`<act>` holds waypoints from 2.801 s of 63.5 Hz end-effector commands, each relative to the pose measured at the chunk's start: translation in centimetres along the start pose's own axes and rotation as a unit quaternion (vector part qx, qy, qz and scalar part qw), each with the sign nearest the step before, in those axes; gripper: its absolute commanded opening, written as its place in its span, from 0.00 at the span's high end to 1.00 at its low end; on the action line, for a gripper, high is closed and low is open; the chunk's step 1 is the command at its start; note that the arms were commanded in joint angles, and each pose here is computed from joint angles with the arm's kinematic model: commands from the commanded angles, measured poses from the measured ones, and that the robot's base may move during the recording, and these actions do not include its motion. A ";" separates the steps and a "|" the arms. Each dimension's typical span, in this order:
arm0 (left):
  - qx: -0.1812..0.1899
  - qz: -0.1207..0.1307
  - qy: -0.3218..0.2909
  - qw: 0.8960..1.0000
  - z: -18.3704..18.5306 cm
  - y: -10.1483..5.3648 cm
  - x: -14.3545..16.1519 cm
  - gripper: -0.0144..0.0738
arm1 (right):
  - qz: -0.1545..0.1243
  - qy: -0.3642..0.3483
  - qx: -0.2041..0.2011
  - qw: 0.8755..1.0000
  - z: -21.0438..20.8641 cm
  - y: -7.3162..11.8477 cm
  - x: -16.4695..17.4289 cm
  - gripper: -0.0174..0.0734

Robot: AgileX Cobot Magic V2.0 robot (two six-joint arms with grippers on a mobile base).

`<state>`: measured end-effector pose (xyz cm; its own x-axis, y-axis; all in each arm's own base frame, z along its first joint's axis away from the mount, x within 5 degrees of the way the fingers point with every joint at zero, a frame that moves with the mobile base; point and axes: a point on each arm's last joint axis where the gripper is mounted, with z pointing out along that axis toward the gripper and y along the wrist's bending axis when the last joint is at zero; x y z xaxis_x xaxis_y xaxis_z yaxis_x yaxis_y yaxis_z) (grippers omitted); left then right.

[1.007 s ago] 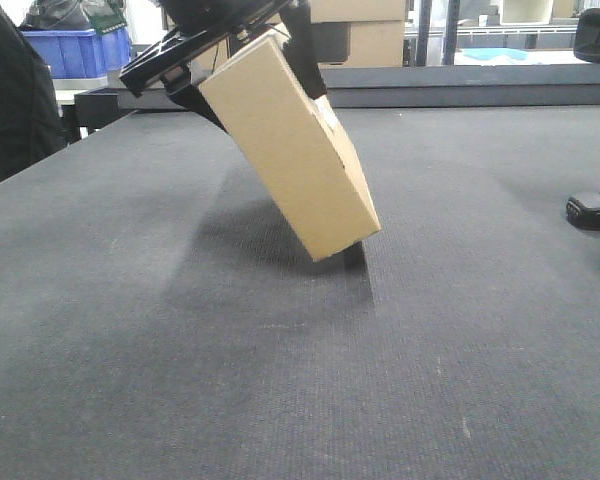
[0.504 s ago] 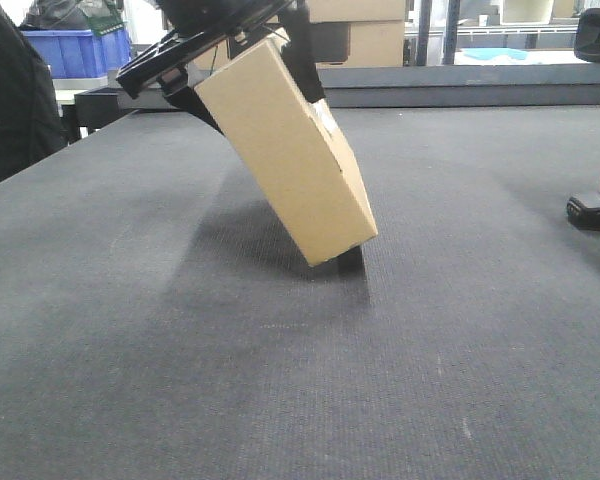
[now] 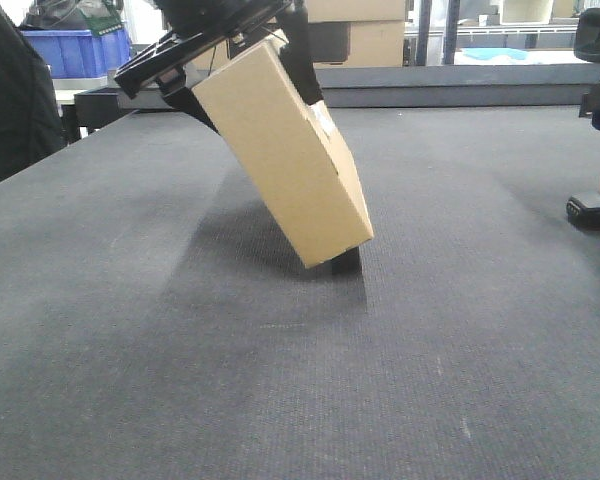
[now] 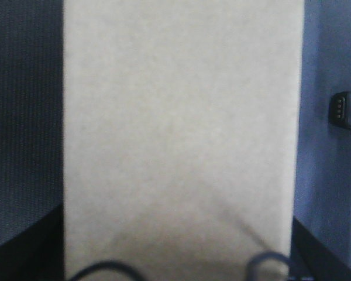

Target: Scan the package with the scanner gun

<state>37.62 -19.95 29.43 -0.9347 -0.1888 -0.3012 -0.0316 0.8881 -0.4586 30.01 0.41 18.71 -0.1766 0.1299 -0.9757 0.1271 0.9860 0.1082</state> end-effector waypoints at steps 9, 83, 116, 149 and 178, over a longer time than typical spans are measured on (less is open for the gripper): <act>0.009 0.004 -0.008 1.000 -0.6 -0.5 0.0 0.96 | 0.011 -0.028 0.003 1.000 0.6 0.0 -0.5 0.19; 0.007 0.003 -0.004 1.000 -0.6 -0.4 0.0 0.96 | -0.298 -0.090 0.010 0.950 0.3 0.9 -4.0 0.99; 0.007 0.003 -0.003 1.000 -0.6 -0.4 0.0 0.96 | -0.004 -0.094 -0.002 0.996 0.7 0.6 -3.4 0.99; 0.011 0.003 -0.012 1.000 -0.6 -0.5 -0.1 0.96 | 0.022 -0.072 -0.009 0.997 1.9 0.6 -1.2 0.97; 0.010 0.003 -0.011 1.000 -0.6 -0.5 -0.1 0.96 | 0.023 -0.039 -0.009 0.999 1.9 0.6 -0.7 0.23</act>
<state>37.63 -19.93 29.42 -0.9345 -0.1876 -0.3025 -0.0309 0.8893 -0.4564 32.02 0.74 18.43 -0.1240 0.1637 -0.9787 0.1215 0.9814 0.1488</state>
